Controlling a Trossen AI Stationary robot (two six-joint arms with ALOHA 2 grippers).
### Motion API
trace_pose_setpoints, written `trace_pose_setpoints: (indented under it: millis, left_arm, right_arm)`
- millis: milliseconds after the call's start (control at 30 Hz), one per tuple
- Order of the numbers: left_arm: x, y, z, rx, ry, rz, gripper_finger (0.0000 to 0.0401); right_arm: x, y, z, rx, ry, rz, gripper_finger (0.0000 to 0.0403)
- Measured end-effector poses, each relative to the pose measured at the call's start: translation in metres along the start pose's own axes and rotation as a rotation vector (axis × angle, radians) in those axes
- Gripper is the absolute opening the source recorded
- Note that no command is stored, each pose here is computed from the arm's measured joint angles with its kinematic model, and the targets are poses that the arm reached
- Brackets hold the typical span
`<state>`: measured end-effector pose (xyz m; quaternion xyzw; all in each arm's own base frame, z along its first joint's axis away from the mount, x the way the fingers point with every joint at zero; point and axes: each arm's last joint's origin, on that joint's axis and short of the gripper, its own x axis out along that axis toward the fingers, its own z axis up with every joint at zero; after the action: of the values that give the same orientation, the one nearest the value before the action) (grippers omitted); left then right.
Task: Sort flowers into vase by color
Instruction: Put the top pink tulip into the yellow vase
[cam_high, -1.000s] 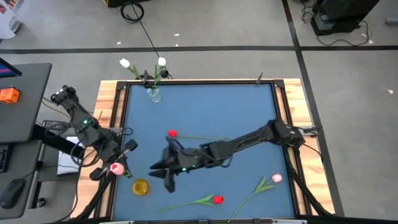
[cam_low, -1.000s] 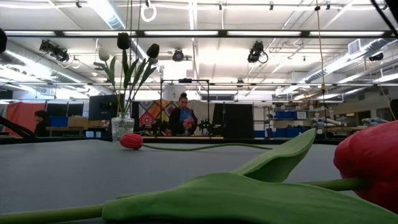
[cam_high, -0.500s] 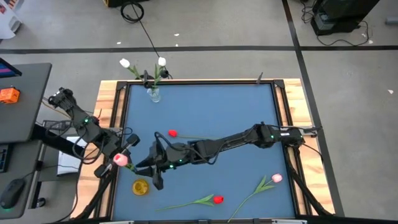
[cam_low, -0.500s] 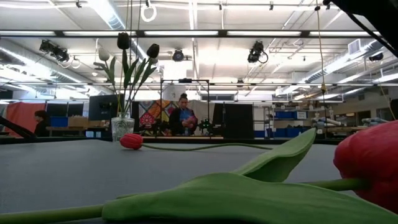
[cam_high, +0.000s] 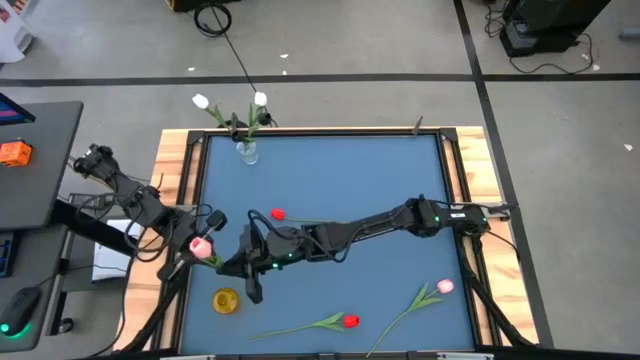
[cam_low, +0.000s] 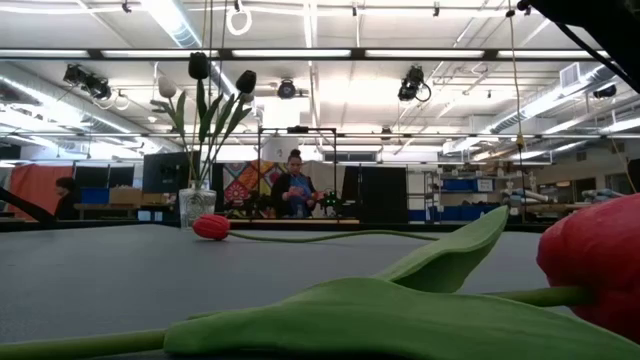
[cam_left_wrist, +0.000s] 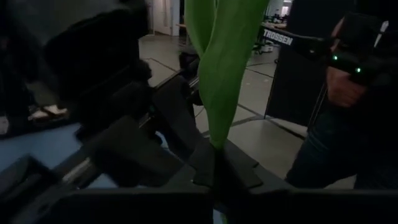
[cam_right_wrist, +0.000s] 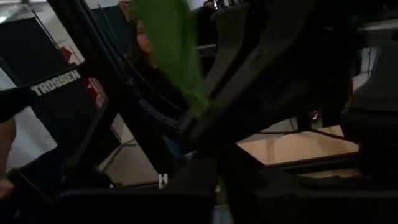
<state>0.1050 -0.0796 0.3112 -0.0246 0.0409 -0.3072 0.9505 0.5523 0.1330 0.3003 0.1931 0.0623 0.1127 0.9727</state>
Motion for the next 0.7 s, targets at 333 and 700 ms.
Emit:
trace_pose_setpoints:
  millis: [333,700]
  left_arm:
    - [-0.026,0.002,0.017,-0.151,0.255,0.068,0.0106]
    - [-0.081,0.000,0.067,-0.211,0.342,0.136,0.0159]
  right_arm:
    - [0.004,0.005,-0.010,-0.131,-0.102,-0.127,0.0007]
    - [0.012,0.001,-0.011,-0.314,-0.229,0.048,0.0007]
